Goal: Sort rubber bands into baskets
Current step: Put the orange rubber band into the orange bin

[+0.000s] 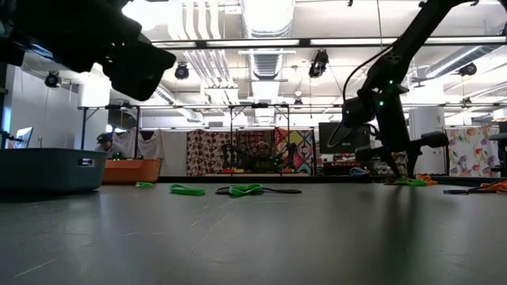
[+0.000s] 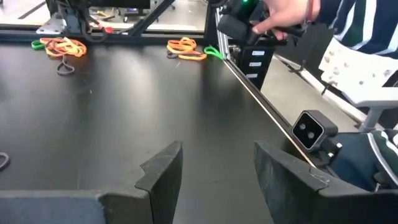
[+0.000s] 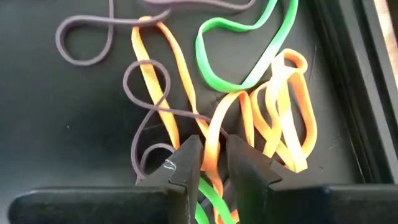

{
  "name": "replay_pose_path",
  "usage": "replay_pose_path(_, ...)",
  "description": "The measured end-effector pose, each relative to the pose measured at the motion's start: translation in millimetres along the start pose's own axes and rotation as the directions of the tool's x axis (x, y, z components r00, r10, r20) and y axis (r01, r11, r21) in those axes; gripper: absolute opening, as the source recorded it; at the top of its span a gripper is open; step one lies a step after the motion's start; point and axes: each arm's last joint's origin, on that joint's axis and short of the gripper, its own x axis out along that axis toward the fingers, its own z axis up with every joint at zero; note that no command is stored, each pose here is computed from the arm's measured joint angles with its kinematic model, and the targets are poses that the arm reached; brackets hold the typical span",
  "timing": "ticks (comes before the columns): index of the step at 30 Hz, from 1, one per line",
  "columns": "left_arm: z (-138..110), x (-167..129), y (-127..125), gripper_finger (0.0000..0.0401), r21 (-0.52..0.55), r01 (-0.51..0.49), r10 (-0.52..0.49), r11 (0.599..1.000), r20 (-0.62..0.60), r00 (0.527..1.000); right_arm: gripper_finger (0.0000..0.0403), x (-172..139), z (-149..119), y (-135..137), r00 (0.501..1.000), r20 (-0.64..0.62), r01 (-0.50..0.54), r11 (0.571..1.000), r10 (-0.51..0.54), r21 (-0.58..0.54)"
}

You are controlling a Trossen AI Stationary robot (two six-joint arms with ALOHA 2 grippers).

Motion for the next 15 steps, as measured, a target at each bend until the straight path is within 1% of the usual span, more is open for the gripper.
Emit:
replay_pose_path(4,-3,3,-3,0.0182,-0.007,0.018,-0.018,1.000,-0.019,1.000,0.0048,-2,0,0,1.000,0.025,0.010,1.000,-0.010,-0.005)
replay_pose_path(8,-6,1,-6,0.0182,-0.016,0.037,-0.038,0.999,-0.042,0.998,0.0018,-1,-6,-1,0.999,0.027,0.024,0.999,-0.023,-0.028)
replay_pose_path(12,-11,-5,-10,0.0182,-0.032,0.046,-0.049,0.998,-0.099,0.994,0.0010,-7,-15,3,0.995,0.091,0.040,0.997,-0.034,-0.072)
replay_pose_path(15,-12,-14,-9,0.0182,-0.056,0.038,-0.045,0.998,-0.132,0.990,0.0009,-22,-26,10,0.983,0.184,0.017,0.992,0.006,-0.127)
